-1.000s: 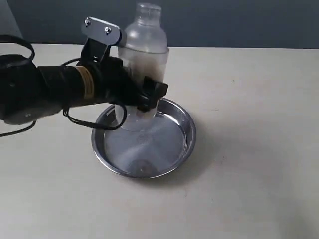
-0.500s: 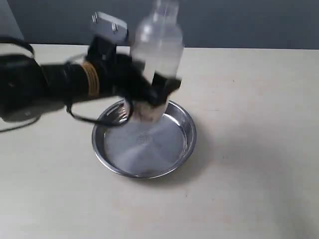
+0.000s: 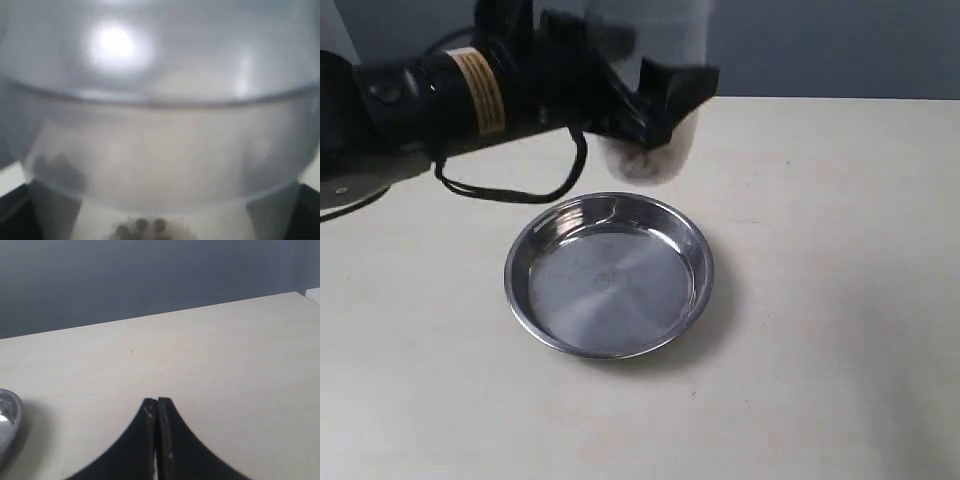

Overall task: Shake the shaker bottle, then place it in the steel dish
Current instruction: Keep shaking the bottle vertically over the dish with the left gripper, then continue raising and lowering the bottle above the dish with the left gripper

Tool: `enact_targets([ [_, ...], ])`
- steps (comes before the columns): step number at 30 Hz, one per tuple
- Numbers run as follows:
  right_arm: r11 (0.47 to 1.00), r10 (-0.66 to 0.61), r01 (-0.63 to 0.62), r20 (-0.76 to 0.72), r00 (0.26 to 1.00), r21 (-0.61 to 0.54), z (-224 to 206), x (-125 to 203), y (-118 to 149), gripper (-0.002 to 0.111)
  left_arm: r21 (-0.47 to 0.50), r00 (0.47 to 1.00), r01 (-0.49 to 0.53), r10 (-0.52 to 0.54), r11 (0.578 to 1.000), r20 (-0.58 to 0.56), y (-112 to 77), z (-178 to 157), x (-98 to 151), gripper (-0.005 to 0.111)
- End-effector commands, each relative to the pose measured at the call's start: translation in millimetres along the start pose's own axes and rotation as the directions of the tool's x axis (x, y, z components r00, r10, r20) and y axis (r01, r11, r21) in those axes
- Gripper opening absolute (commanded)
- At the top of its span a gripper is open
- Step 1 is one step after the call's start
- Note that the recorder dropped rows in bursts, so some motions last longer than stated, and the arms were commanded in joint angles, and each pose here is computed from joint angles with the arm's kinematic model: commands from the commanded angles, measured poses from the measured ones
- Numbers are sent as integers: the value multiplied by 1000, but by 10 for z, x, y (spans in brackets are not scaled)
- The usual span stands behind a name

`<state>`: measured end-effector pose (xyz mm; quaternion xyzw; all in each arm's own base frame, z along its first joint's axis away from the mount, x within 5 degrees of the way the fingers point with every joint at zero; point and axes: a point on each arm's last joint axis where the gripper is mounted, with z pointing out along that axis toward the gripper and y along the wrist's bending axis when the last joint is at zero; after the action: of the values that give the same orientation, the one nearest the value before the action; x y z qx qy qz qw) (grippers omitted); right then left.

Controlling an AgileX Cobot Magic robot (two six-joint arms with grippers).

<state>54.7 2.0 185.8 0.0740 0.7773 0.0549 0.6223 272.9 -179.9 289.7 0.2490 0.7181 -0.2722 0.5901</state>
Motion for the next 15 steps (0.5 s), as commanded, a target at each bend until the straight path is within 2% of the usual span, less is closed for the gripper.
enact_targets([
  [1,1000,-2,2,11,1000,3,-2,-5,-2,-1,-110,943,59,-91,992,-319,132,112,803,0],
  [3,1000,-2,2,11,1000,3,-2,-5,-2,-1,-118,930,71,-109,990,-351,136,94,922,0],
  [4,1000,-2,2,11,1000,3,-2,-5,-2,-1,-43,975,49,-57,998,-213,49,29,604,0],
  [5,1000,-2,2,11,1000,3,-2,-5,-2,-1,-9,993,33,-34,999,-109,-3,-34,345,0],
  [6,1000,-2,2,11,1000,3,-2,-5,-2,-1,29,997,-11,9,1000,79,-96,-198,-149,0],
  [7,1000,-2,2,11,1000,3,-2,-5,-2,-1,27,995,-29,26,999,101,-110,-244,-219,0],
  [8,1000,-2,2,11,1000,3,-2,-5,-2,-1,24,995,-52,49,998,89,-111,-254,-190,0],
  [9,1000,-2,2,11,1000,3,-2,-5,-2,-1,17,998,-53,53,998,37,-91,-228,-52,0],
  [10,1000,-2,2,11,1000,3,-2,-5,-2,-1,-9,990,-18,16,1000,-141,-12,-106,422,0],
  [11,1000,-2,2,11,1000,3,-2,-5,-2,-1,-30,975,14,-20,999,-222,36,-66,668,0],
  [12,1000,-2,2,11,1000,3,-2,-5,-2,-1,-17,974,24,-27,1000,-225,43,-38,735,0],
  [13,1000,-2,2,11,1000,3,-2,-5,-2,-1,31,993,12,-9,999,-121,-9,-65,541,0],
  [14,1000,-2,2,11,1000,3,-2,-5,-2,-1,107,996,-25,15,994,88,-120,-173,119,0],
  [15,1000,-2,2,11,1000,3,-2,-5,-2,-1,113,976,-73,47,991,211,-167,-264,-209,0],
])
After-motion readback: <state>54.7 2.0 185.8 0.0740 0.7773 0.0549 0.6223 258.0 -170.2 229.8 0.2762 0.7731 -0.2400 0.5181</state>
